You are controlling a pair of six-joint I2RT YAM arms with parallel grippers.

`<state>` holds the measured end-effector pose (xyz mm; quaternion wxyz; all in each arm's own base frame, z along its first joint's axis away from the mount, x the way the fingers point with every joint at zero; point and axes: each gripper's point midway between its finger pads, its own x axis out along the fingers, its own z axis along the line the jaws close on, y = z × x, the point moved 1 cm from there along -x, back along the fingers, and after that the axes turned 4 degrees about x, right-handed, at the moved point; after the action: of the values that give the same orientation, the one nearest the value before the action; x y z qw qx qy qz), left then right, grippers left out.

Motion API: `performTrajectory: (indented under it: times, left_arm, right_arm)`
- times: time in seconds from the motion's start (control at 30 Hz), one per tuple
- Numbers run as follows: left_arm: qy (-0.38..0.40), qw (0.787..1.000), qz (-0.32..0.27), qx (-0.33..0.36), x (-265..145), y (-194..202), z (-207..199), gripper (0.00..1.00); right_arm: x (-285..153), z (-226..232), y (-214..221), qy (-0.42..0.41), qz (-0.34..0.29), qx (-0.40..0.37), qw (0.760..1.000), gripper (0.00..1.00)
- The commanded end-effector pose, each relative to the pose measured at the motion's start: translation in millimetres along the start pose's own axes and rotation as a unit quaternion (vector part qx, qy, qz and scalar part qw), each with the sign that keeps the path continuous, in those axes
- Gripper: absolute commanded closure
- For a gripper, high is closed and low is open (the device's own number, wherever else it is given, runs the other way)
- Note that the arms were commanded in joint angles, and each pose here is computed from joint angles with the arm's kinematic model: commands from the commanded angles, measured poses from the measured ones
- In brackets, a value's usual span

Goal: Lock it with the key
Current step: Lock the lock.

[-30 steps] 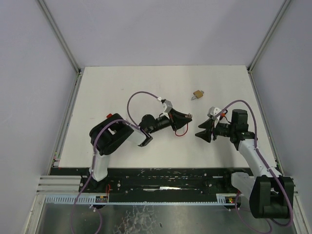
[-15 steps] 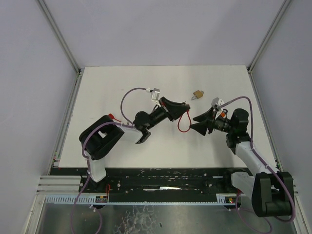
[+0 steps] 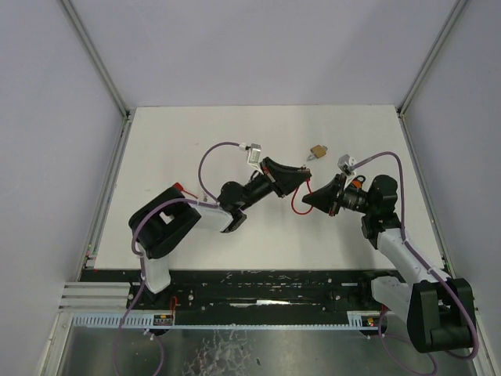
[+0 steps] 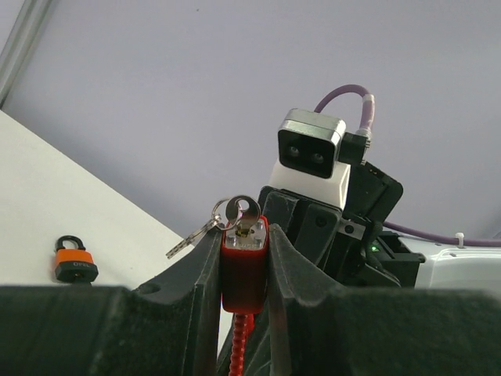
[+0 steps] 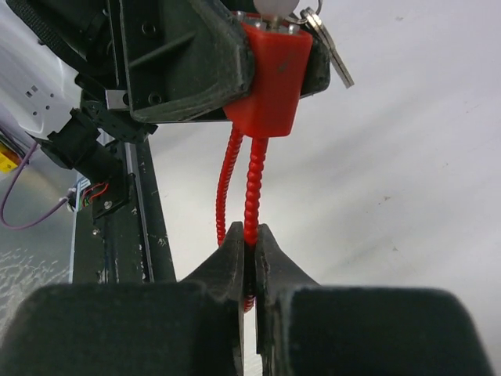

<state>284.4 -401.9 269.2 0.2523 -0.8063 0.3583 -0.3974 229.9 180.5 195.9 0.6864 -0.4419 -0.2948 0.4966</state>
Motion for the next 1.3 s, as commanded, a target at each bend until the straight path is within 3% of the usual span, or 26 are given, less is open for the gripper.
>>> performTrajectory:
  times: [0.0,0.2,0.43,0.5,0.6,0.67,0.8,0.83,0.93,1.0,1.13,1.2,1.27]
  left_arm:
    - [0.026,0.998,-0.020,0.047,2.5,-7.7,-11.8,1.00]
    - [0.035,0.997,0.001,0.065,4.5,14.6,-9.8,1.00]
    - [0.040,0.994,-0.003,0.104,1.3,-0.3,-1.3,1.00]
    - [0.048,0.987,0.005,0.152,-5.6,-3.6,0.3,1.00]
    - [0.058,0.970,0.029,0.233,-24.5,-1.2,5.1,1.00]
    - [0.078,0.952,0.052,0.292,-35.6,5.4,5.4,1.00]
    - [0.133,0.921,0.108,0.351,-44.3,28.7,1.3,1.00]
    - [0.148,0.912,0.120,0.363,-43.8,34.3,-2.5,1.00]
    - [0.185,0.870,0.183,0.419,-43.7,53.9,-8.0,1.00]
    - [0.200,0.826,0.246,0.466,-44.3,66.2,-2.9,1.00]
    - [0.221,0.736,0.357,0.531,-56.4,77.6,17.6,1.00]
    - [0.240,0.710,0.377,0.544,-58.5,79.1,20.9,1.00]
    - [0.263,0.701,0.387,0.538,-62.6,86.6,20.8,1.00]
  right_arm:
    - [1.3,13.6,-31.9,-0.010,-0.028,-0.055,0.998,1.00]
    - [1.3,18.0,-26.4,-0.030,-0.020,-0.056,0.998,0.97]
    - [-4.2,10.2,-5.8,-0.020,0.032,-0.083,0.996,0.56]
    - [-10.4,9.4,1.8,-0.022,0.068,-0.123,0.990,0.45]
    - [-27.8,4.8,4.8,-0.022,0.126,-0.256,0.958,0.32]
    - [-43.5,2.7,7.3,-0.021,0.158,-0.318,0.935,0.23]
    - [-62.1,7.8,-2.6,-0.017,0.153,-0.379,0.913,0.01]
    - [-63.1,10.9,-3.1,-0.023,0.150,-0.398,0.905,0.00]
    - [-63.5,26.0,-3.7,-0.053,0.137,-0.471,0.870,0.00]
    - [-62.3,34.6,-12.1,-0.065,0.122,-0.510,0.849,0.00]
    - [-57.5,45.5,-38.3,-0.079,0.102,-0.543,0.830,0.02]
    - [-52.3,45.6,-31.2,-0.098,0.096,-0.539,0.831,0.10]
    - [-47.9,40.4,-15.4,-0.114,0.095,-0.533,0.833,0.21]
